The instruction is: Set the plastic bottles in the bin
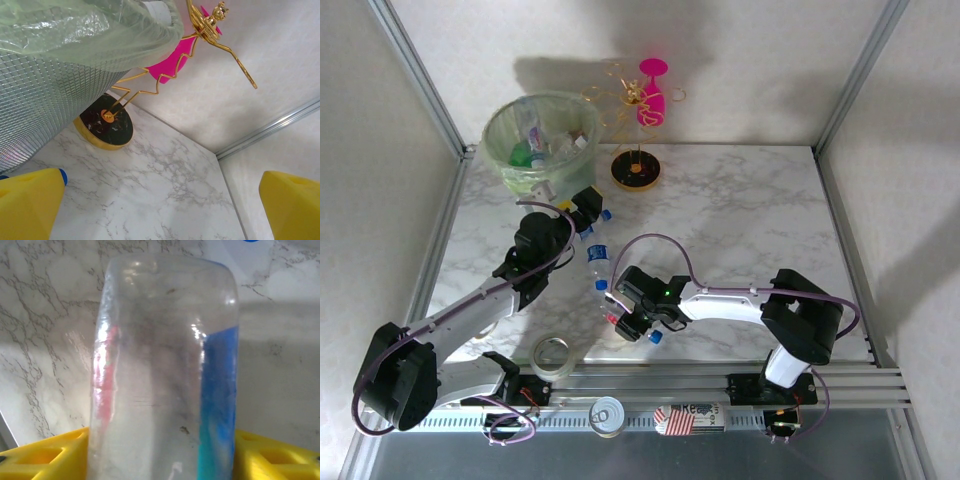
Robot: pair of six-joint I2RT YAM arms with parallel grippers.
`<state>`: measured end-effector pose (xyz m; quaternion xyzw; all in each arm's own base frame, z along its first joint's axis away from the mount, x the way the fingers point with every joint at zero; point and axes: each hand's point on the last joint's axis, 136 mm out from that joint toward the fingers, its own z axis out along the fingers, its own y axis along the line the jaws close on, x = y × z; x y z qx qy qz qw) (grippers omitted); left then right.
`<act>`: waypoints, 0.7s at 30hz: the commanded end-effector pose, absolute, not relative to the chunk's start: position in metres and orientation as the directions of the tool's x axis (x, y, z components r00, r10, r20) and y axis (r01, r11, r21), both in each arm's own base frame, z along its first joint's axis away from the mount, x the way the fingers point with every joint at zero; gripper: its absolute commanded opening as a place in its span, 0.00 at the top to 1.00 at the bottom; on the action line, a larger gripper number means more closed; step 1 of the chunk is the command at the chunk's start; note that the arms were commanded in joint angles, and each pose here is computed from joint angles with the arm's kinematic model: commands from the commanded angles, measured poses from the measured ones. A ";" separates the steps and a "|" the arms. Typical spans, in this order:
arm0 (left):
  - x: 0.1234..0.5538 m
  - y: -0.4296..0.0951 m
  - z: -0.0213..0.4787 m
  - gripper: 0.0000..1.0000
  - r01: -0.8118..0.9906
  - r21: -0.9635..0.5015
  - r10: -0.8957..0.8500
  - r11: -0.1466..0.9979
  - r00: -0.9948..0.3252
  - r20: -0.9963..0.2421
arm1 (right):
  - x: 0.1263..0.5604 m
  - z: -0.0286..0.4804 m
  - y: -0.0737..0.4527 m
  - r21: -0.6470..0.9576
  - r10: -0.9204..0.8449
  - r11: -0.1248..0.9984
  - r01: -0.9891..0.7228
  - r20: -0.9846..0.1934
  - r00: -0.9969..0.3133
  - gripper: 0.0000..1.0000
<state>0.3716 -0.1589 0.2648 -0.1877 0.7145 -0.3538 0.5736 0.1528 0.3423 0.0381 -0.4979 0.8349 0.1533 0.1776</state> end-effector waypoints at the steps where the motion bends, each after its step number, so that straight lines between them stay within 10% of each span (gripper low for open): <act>1: 0.370 -0.163 0.277 0.00 0.175 -0.740 -0.696 0.650 -0.254 -0.671 | 0.150 0.033 0.341 0.059 -0.796 0.444 -0.894 -0.432 -0.424 0.42; 21: 0.362 -0.195 0.309 0.01 0.281 -0.752 -0.693 0.596 -0.293 -0.658 | 0.266 0.210 0.326 0.129 -0.259 0.626 -0.769 -0.896 -0.361 0.55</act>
